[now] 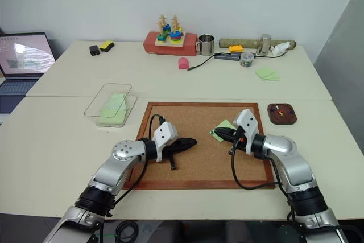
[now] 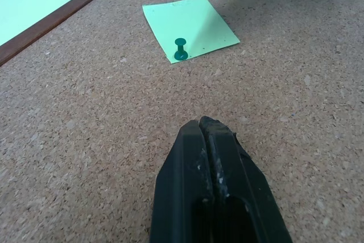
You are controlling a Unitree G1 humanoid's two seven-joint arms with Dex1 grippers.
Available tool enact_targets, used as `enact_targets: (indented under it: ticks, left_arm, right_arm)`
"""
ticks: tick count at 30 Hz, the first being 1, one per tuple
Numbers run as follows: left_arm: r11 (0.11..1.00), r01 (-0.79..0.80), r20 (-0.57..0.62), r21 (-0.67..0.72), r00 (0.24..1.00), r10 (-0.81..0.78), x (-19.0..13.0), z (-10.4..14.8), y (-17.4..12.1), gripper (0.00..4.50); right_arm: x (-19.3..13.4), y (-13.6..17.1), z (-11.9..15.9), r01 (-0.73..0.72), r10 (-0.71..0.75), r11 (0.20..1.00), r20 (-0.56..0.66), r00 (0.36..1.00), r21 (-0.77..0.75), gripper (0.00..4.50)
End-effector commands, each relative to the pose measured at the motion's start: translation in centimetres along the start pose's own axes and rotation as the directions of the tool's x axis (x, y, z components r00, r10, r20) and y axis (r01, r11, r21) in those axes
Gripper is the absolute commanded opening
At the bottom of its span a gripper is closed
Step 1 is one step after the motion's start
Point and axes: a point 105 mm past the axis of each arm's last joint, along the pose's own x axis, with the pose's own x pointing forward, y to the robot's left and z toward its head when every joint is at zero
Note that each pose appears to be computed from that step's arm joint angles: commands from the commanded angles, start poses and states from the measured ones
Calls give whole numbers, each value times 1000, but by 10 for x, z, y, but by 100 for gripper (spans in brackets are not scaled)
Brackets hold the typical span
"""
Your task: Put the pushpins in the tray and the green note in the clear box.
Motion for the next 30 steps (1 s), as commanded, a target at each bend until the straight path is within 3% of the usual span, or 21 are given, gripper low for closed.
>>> enact_targets:
  ticks: [1, 7, 15, 18, 25, 26, 30]
  left_arm:
    - [999, -11, -147, -49, 989, 4, -6, -38, -5, 0]
    - [999, -16, -151, -48, 989, 9, -7, -39, -4, 0]
    - [999, -8, -146, -42, 989, 1, -5, -37, -5, 0]
    - [999, -1, -143, -40, 990, -4, -3, -36, -5, 0]
    - [1000, 4, -146, -31, 989, -8, -3, -36, -5, 0]
    - [1000, 3, -146, -30, 989, -8, -3, -36, -6, 0]
    - [1000, -1, -150, -31, 989, -4, -5, -37, -6, 0]
  right_arm:
    - [-8, -4, 27, 12, -10, 1000, 75, 997, -26, 8]
    - [-46, -57, 17, 273, -278, 954, -27, 960, -123, 8]
    - [-106, -118, -12, 498, -588, 788, -204, 783, -362, 8]
    - [-115, -132, -17, 552, -649, 745, -217, 729, -375, 8]
    - [-116, -149, -25, 604, -703, 701, -225, 674, -379, 8]
    - [-116, -150, -25, 613, -709, 695, -223, 668, -376, 49]
    - [-117, -153, -27, 622, -711, 697, -232, 663, -357, 126]
